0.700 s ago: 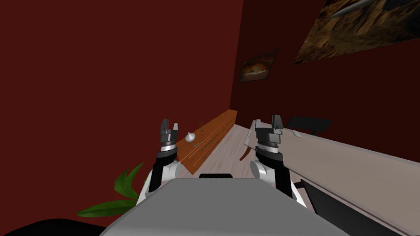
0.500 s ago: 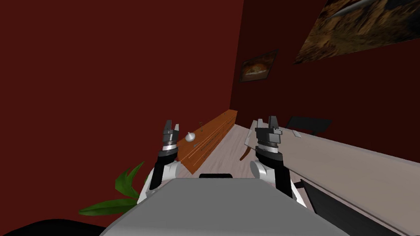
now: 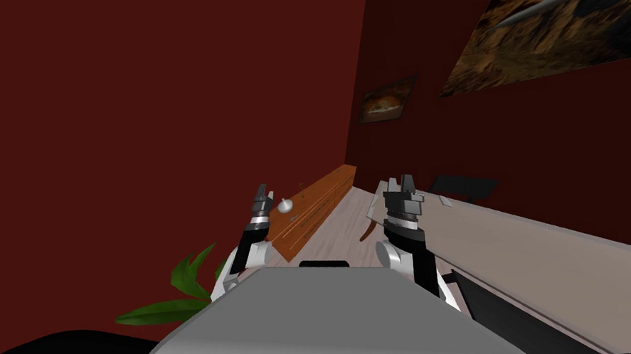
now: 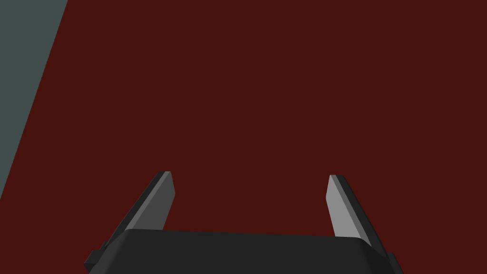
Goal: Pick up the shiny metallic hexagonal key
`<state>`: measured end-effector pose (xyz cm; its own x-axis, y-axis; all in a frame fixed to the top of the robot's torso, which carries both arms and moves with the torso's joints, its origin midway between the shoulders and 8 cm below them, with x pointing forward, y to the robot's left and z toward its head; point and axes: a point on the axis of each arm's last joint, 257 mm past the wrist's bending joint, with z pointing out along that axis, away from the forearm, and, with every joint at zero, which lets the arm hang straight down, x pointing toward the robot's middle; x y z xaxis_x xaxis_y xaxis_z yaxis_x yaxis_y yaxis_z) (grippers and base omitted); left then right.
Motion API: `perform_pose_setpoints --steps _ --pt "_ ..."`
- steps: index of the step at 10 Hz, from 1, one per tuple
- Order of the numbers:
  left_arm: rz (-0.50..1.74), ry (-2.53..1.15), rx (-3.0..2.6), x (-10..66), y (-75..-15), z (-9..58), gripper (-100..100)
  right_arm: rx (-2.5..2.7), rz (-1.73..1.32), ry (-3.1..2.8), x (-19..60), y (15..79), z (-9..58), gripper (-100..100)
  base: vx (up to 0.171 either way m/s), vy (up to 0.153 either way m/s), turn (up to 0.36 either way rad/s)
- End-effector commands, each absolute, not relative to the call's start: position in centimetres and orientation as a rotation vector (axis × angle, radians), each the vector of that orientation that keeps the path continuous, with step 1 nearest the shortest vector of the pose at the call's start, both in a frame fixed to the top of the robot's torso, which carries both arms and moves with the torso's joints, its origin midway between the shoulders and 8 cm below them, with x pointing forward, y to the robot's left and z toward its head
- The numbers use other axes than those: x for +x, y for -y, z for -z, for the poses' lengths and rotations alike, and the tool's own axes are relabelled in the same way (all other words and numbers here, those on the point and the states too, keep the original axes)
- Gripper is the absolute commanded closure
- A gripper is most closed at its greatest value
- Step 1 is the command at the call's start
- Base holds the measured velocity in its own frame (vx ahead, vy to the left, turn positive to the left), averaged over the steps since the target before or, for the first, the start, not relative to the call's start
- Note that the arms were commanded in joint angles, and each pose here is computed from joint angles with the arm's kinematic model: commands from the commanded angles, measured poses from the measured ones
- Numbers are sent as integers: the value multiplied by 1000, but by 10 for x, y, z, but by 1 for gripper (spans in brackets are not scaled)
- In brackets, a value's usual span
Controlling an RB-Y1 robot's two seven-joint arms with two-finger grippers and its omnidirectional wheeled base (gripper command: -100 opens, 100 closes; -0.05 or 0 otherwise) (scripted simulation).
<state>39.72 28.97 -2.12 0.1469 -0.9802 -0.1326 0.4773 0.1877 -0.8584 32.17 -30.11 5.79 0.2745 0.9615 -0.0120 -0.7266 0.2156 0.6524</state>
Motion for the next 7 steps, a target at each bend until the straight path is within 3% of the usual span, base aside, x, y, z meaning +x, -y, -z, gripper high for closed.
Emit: perform_pose_setpoints --steps 1,7 --pt "1202 -857 -798 405 -296 31 -100 600 -1230 -468 322 301 -58 0 23 -13 -3" --pt "1148 -976 -957 434 -318 92 -100 600 -1230 -468 322 301 -58 0 26 -10 -9"
